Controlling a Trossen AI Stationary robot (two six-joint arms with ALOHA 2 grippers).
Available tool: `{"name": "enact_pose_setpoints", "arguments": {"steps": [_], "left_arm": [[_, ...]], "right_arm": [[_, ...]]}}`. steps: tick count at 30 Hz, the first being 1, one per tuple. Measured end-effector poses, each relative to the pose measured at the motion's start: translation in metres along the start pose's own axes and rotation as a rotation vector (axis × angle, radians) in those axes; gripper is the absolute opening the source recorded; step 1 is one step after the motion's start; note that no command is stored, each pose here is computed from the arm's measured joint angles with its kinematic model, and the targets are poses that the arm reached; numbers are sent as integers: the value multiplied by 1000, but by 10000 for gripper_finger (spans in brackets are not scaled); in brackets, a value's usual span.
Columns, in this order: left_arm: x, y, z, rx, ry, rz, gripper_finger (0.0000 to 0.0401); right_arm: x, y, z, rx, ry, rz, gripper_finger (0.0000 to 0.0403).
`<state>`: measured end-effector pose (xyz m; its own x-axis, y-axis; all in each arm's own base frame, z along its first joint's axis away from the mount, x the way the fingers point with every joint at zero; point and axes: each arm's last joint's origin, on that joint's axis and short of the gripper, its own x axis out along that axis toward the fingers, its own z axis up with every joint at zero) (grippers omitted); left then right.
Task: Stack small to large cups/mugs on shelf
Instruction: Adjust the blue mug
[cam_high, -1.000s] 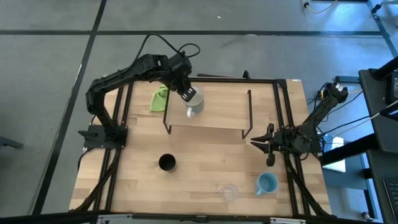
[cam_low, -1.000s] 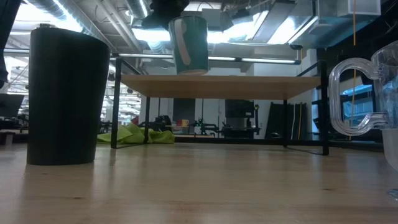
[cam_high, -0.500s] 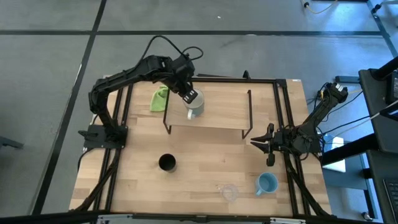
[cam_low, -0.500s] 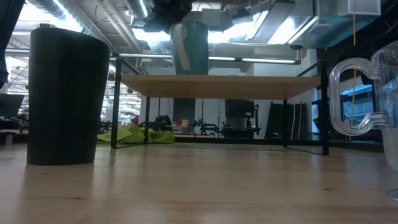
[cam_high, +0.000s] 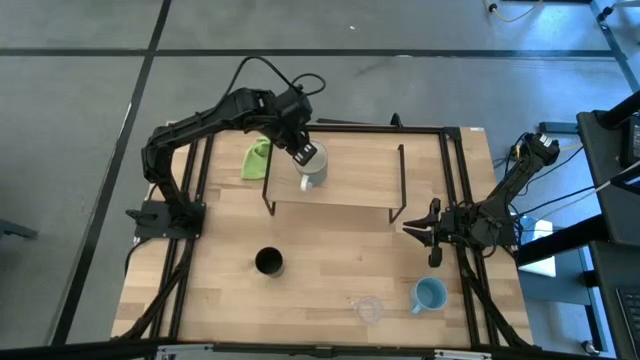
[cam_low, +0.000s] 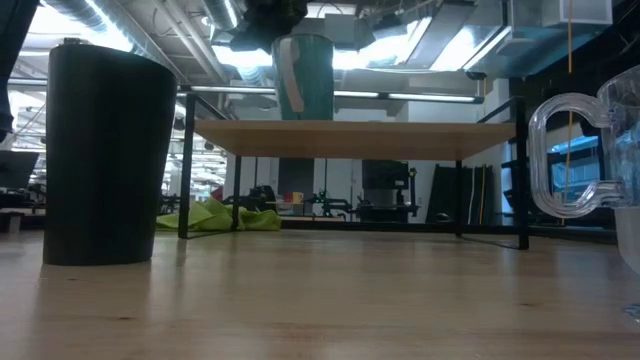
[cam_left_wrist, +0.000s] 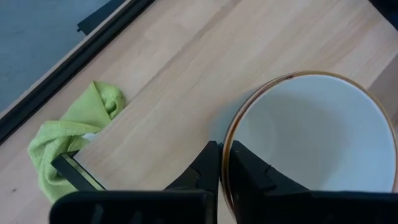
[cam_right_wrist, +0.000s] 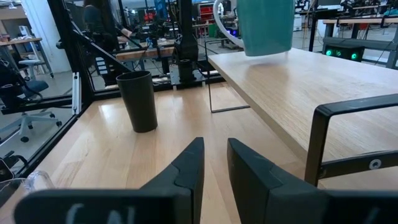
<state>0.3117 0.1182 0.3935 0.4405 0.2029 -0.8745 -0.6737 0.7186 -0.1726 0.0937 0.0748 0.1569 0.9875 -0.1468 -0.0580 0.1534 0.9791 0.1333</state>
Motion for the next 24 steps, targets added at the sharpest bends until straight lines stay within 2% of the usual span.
{"name": "enact_pose_setpoints", "arguments": {"steps": [24], "left_arm": [[17, -2, 3, 9, 49, 0, 27]], "right_arm": [[0, 0, 0, -2, 0, 0, 72]]}}
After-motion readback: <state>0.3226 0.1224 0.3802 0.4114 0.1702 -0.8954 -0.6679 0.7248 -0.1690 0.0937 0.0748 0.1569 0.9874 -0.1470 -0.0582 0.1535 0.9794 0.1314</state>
